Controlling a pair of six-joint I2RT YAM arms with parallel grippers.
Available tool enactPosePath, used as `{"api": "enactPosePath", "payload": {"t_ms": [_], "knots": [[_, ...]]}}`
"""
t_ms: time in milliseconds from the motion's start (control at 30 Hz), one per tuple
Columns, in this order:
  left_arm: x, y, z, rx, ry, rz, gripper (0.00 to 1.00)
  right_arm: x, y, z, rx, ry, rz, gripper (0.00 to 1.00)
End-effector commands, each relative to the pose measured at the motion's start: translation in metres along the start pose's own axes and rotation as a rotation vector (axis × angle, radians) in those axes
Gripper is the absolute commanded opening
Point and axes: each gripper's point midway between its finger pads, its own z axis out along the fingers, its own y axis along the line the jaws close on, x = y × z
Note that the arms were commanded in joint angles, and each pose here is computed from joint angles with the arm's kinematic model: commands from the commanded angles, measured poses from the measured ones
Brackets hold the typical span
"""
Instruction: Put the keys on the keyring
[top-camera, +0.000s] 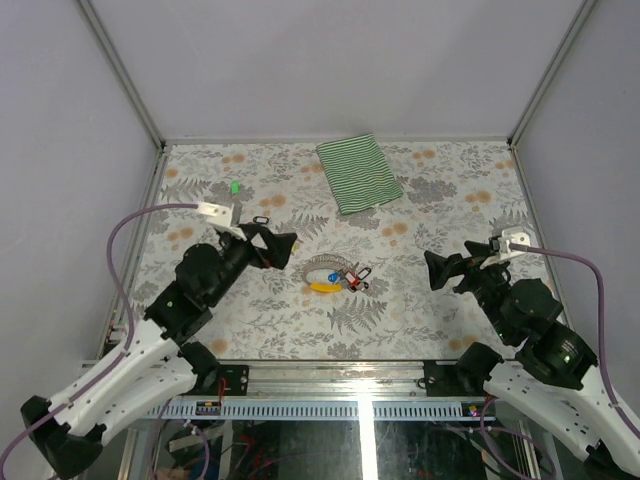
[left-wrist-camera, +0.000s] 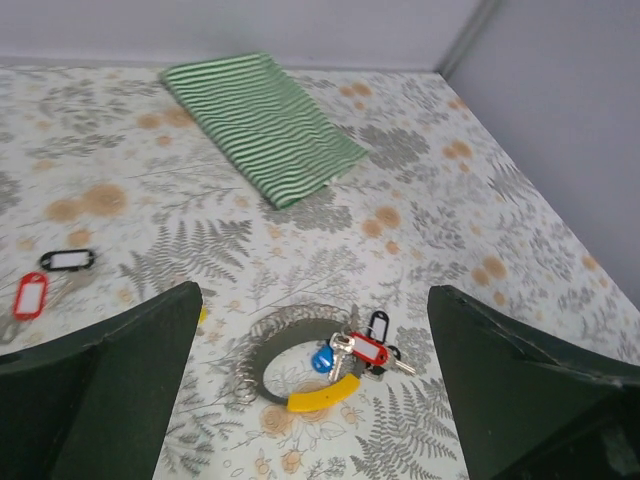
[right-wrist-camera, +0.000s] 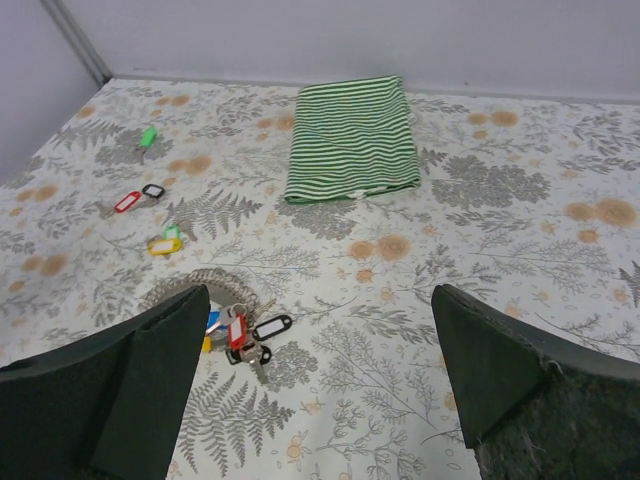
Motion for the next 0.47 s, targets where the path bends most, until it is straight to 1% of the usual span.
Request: {"api": "enactPosePath", "payload": {"t_ms": [0,167,433], "knots": [[0.004,0.045,-0.024,-0.221,-0.061,-0.076,1.00,-0.008,-0.016,0.001,0.090,-0.066,0.011,0.99],[0.015,0.060,-0.039,-0.284,-0.060,-0.098,1.00,0.002,-0.016,0.004,0.092,-0.050,0.011,0.99],[0.019,0.065,-0.040,-0.305,-0.055,-0.094,1.00,0.005,-0.015,0.008,0.094,-0.036,-0.004,0.99]]}}
